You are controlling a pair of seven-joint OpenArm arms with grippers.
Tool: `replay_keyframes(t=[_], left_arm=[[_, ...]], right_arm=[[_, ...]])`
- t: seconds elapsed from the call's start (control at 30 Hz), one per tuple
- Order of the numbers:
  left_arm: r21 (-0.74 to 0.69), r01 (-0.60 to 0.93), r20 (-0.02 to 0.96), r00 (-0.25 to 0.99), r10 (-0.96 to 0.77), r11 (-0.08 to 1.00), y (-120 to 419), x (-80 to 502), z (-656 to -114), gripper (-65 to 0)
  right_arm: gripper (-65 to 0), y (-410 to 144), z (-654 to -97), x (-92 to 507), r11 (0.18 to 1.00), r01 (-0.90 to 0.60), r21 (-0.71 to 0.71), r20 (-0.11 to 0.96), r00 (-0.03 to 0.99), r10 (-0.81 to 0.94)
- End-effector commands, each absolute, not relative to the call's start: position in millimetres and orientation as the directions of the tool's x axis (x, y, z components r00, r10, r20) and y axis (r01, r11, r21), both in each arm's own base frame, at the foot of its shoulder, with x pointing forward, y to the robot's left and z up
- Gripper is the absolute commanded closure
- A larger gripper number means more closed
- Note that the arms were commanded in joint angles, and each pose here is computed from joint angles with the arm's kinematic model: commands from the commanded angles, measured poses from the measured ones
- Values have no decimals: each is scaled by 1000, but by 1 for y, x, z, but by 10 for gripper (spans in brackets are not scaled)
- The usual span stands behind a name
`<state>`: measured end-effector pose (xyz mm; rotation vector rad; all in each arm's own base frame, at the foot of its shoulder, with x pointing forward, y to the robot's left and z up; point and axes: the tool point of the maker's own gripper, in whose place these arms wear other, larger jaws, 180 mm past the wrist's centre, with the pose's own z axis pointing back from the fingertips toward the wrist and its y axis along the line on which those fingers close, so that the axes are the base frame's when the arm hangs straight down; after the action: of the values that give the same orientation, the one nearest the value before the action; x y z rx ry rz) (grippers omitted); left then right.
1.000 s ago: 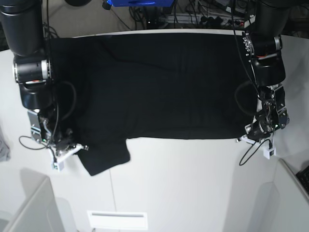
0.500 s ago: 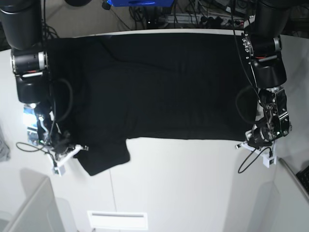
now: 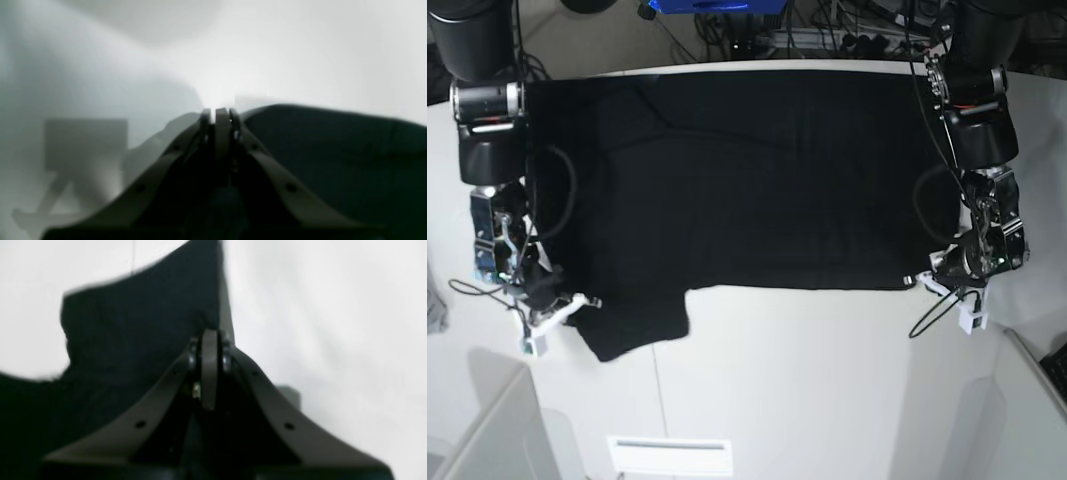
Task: Fold the T-shirt properly
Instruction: 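Grasp the hem with both grippers and fold it over toward the collar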
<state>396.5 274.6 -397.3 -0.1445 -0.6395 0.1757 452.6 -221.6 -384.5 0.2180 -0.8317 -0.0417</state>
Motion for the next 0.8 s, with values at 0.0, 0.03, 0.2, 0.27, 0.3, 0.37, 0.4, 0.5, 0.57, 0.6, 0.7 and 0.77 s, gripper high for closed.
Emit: replay_keyframes(t=[0.0, 0.03, 0.2, 0.27, 0.3, 0.37, 0.4, 0.5, 0.57, 0.6, 0.7, 0.77], left_arm=[[-176, -94, 663, 724, 189, 980, 281, 416, -364, 0], [-165, -82, 682, 711, 173, 983, 280, 417, -356, 0], [-136, -63, 703, 697, 141, 989, 280, 411, -333, 0], [-146, -98, 711, 682, 173, 984, 291, 407, -322, 0], [-148, -114, 705, 684, 185, 982, 296, 402, -321, 0], [-147, -130, 708, 679, 196, 981, 302, 396, -317, 0], [-142, -127, 714, 674, 191, 982, 302, 396, -314, 0], [-128, -132, 710, 680, 184, 983, 304, 385, -318, 0], [-115, -130, 706, 687, 173, 985, 304, 377, -322, 0], [-109, -127, 704, 690, 167, 986, 304, 373, -323, 0], [-93, -120, 708, 690, 150, 988, 302, 366, -323, 0], [-87, -116, 712, 687, 143, 989, 302, 364, -321, 0]], right_arm=[[0, -234, -353, 470, 979, -42, 201, 786, 603, -135], [0, -233, -350, 469, 978, -44, 202, 789, 599, -136], [0, -227, -351, 460, 978, -63, 197, 772, 625, -115], [0, -223, -348, 458, 978, -78, 193, 781, 616, -105], [0, -221, -348, 456, 978, -85, 191, 783, 614, -100], [0, -217, -344, 454, 977, -98, 190, 791, 605, -93], [0, -218, -344, 451, 977, -94, 193, 790, 606, -97], [0, -228, -340, 443, 974, -56, 220, 778, 613, -140], [0, -233, -339, 435, 973, -41, 228, 775, 613, -156], [0, -231, -336, 433, 971, -44, 234, 779, 606, -160], [0, -233, -336, 423, 969, -32, 244, 769, 615, -173], [0, -236, -336, 418, 969, -23, 247, 762, 622, -180]])
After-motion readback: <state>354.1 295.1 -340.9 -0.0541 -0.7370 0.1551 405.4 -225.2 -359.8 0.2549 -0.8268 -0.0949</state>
